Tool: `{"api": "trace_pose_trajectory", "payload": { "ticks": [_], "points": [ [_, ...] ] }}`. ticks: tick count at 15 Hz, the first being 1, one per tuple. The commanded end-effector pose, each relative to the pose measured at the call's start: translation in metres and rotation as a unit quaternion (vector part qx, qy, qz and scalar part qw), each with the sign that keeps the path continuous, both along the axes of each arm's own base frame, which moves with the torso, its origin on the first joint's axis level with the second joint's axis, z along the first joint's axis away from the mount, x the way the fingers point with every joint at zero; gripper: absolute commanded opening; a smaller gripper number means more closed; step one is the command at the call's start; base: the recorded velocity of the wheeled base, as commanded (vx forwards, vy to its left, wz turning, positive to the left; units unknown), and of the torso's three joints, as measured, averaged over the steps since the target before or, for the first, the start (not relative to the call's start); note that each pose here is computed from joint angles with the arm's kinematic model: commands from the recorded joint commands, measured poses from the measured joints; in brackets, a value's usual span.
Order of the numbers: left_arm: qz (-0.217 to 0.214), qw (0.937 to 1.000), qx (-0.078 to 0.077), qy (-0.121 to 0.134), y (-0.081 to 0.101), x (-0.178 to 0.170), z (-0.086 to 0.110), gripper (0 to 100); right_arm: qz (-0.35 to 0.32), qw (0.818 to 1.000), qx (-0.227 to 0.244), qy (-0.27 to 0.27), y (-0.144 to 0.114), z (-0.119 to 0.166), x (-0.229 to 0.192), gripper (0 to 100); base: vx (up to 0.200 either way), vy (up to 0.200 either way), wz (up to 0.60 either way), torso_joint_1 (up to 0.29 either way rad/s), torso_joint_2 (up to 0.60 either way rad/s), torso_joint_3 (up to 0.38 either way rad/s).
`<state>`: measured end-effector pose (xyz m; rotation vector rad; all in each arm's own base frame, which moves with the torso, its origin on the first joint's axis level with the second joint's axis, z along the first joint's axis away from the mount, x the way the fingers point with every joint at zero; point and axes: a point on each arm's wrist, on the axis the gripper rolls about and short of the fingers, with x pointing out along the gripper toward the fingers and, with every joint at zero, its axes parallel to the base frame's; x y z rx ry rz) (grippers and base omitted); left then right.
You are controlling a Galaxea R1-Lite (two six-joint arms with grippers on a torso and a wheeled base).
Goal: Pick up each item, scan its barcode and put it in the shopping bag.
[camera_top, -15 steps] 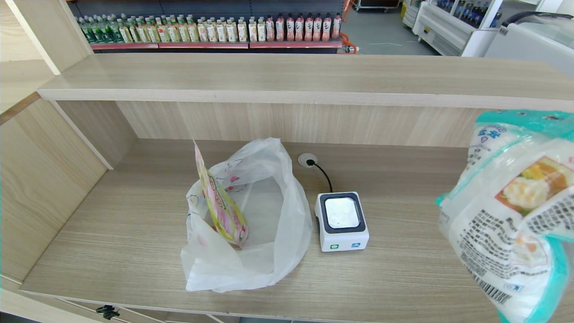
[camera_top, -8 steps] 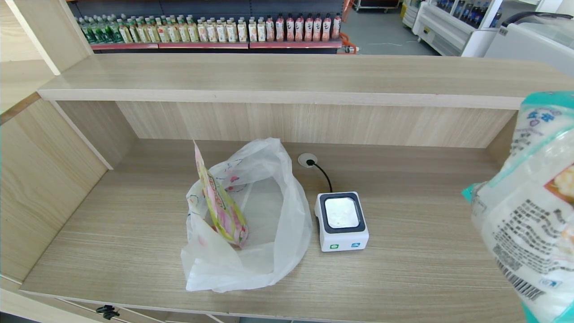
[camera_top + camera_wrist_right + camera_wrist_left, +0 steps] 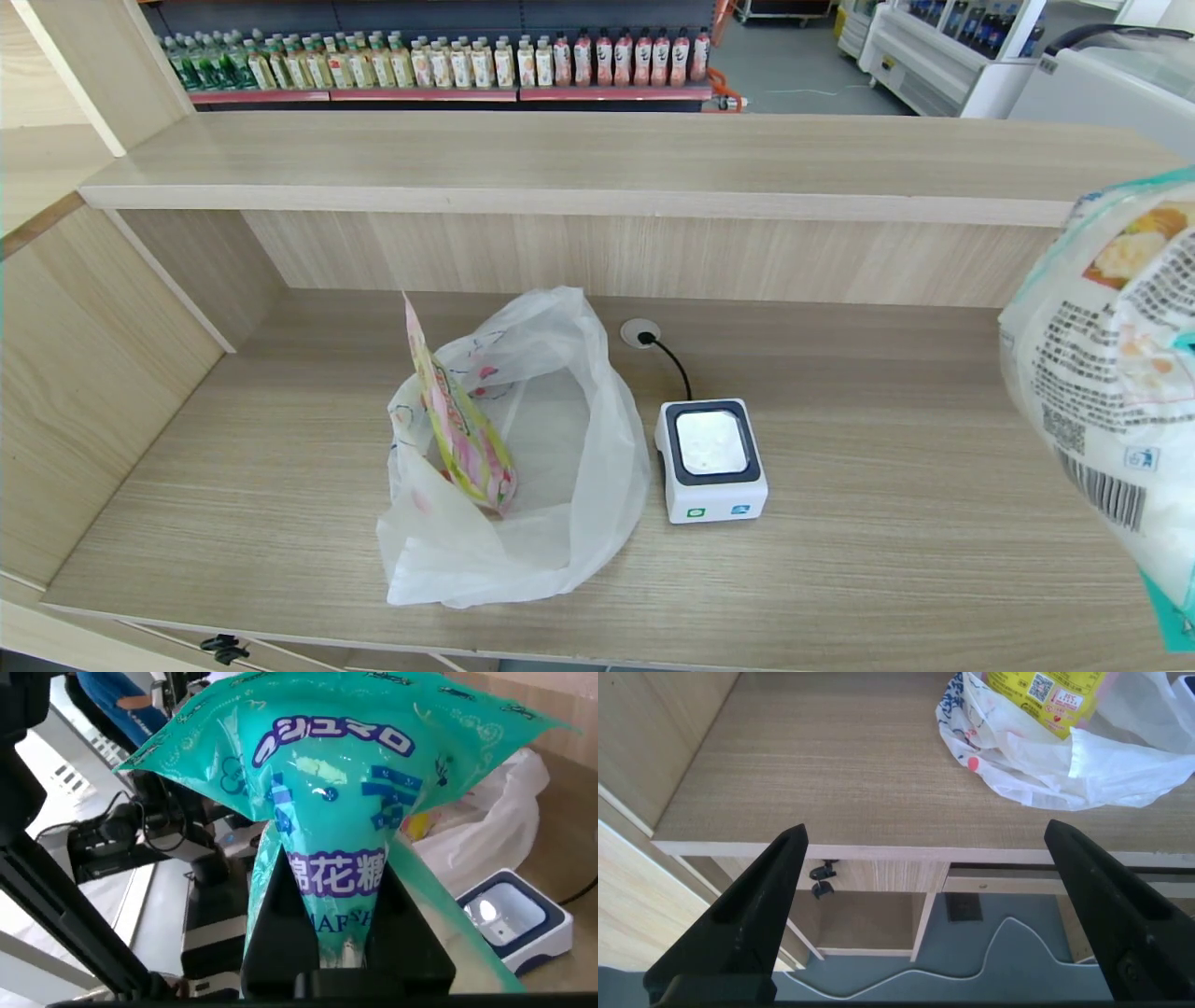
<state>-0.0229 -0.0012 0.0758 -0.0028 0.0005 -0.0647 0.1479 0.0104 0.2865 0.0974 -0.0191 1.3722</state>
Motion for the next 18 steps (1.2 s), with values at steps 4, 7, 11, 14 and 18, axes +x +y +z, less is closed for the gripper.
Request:
{"api": "trace_pose_trajectory", "payload": {
  "ticks": [4,7,11,14,18],
  "points": [
    [0.0,1.0,0.0,0.0,0.0,0.0,0.0,100,0.013,1.0,0.013,0.011,0.009,0.016,-0.01,0,0.0,0.0,0.0,0.0,0.0,0.0],
    [0.0,1.0,0.0,0.0,0.0,0.0,0.0,100,-0.035,0.998,0.041,-0.01,0.019,0.009,0.006,0,0.0,0.0,0.0,0.0,0.0,0.0],
    [0.0,1.0,0.0,0.0,0.0,0.0,0.0,100,-0.217,0.976,0.022,-0.022,0.046,-0.01,0.019,0,0.0,0.0,0.0,0.0,0.0,0.0],
    [0.0,1.0,0.0,0.0,0.0,0.0,0.0,100,-0.237,0.971,0.02,-0.012,0.057,-0.016,0.009,0,0.0,0.0,0.0,0.0,0.0,0.0],
    [0.0,1.0,0.0,0.0,0.0,0.0,0.0,100,-0.285,0.957,-0.04,0.028,0.062,-0.034,0.002,0,0.0,0.0,0.0,0.0,0.0,0.0]
  ]
}}
